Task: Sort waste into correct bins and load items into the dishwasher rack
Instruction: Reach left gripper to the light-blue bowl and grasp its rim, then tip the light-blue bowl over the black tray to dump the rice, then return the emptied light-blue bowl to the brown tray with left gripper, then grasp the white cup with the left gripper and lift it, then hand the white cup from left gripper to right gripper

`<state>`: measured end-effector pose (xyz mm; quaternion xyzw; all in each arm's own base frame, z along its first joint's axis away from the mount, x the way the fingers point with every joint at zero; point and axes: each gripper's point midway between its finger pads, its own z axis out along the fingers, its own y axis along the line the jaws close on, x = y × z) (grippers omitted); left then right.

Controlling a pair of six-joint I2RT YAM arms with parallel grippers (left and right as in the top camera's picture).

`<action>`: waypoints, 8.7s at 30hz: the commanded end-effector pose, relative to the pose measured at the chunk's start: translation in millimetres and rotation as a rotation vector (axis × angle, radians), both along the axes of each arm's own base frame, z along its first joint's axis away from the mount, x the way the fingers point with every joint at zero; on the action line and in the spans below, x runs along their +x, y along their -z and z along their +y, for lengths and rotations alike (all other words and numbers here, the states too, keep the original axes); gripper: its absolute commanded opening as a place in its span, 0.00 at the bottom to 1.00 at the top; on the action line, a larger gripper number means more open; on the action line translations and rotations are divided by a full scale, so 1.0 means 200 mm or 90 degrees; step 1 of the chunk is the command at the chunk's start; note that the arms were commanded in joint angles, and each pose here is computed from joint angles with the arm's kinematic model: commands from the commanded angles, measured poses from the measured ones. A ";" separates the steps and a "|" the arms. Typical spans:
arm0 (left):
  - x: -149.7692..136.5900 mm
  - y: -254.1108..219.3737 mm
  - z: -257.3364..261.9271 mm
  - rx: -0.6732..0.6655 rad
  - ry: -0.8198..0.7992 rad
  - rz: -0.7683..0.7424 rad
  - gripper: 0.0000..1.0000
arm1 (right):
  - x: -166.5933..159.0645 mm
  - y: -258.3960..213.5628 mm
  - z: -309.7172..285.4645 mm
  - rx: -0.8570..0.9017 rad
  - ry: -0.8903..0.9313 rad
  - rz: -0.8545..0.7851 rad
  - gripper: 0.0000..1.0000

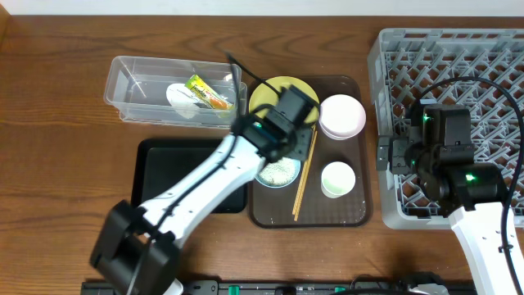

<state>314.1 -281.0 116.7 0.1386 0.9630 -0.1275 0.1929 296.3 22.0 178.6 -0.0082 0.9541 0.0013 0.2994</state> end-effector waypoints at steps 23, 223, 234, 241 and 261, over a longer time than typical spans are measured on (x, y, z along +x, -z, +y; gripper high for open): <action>-0.13 0.50 -0.05 0.115 0.036 0.114 0.22 | 0.01 -0.04 0.01 0.004 0.000 -0.012 0.99; 0.18 -0.24 0.17 -0.464 -0.167 0.051 0.06 | 0.08 -0.03 0.39 0.260 -0.206 0.002 0.98; 0.03 -0.51 0.03 -0.720 0.105 0.225 0.06 | 0.05 -0.07 0.77 0.569 -0.510 0.004 0.86; -0.01 -0.52 0.02 -0.725 0.125 0.240 0.06 | 0.02 -0.29 0.84 0.731 -0.698 -0.111 0.86; -0.05 -0.51 -0.05 -0.715 0.134 0.245 0.06 | 0.04 -0.33 0.85 0.711 -0.737 -0.155 0.57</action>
